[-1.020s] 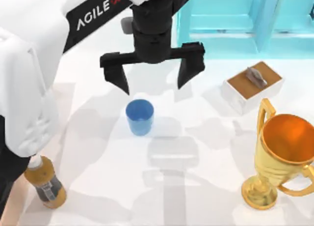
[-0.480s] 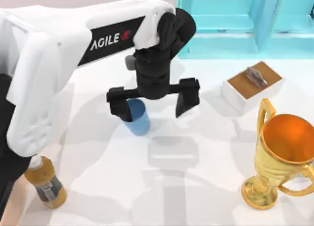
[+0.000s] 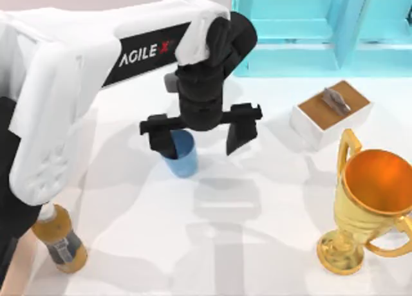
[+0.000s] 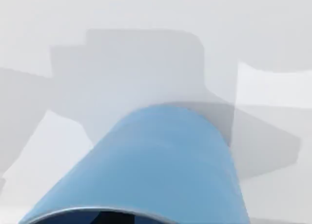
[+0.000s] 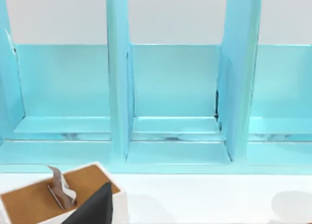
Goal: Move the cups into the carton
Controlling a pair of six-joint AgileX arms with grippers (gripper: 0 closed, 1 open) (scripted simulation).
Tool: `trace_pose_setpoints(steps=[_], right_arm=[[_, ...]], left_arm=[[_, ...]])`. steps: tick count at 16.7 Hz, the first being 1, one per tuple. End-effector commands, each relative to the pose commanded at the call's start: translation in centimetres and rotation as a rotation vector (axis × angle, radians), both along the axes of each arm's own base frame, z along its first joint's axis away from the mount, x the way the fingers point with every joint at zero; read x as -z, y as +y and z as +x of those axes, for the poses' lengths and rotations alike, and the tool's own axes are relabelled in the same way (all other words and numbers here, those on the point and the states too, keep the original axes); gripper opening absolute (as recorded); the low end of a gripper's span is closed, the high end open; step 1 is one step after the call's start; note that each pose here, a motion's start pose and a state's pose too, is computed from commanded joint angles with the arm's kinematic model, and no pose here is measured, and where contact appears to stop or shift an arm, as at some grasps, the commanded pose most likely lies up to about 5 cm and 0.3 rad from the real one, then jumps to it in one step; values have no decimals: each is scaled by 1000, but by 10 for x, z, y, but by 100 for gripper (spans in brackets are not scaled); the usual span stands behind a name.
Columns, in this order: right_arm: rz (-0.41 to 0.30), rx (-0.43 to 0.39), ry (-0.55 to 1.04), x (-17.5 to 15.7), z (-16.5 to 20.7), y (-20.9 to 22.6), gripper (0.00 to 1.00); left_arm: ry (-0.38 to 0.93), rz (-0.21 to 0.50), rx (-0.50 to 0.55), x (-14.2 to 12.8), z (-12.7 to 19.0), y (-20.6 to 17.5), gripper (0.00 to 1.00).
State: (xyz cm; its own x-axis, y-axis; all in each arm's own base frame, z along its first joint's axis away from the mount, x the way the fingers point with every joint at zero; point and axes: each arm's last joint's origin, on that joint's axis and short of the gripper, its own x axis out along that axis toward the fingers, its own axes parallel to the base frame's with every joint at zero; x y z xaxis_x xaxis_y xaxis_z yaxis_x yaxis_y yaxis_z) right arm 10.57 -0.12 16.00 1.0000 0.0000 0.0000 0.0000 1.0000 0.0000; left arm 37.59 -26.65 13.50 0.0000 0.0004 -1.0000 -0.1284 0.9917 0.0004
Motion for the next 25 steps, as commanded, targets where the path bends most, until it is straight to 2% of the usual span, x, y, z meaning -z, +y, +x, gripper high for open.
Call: trace_pose_setpoints(steps=[9,19,22,25], right_arm=[[0,0,0,0,0,0,100],[0,0,0,0,0,0,100],[0,0,0,0,0,0,100],[0,0,0,0,0,0,100]], left_arm=[[0,0,0,0,0,0,2],[-1,0,2,-2,0,1,0],[5,9,10,-25,3,24,0],[8,11,7,-66,5,66,0]])
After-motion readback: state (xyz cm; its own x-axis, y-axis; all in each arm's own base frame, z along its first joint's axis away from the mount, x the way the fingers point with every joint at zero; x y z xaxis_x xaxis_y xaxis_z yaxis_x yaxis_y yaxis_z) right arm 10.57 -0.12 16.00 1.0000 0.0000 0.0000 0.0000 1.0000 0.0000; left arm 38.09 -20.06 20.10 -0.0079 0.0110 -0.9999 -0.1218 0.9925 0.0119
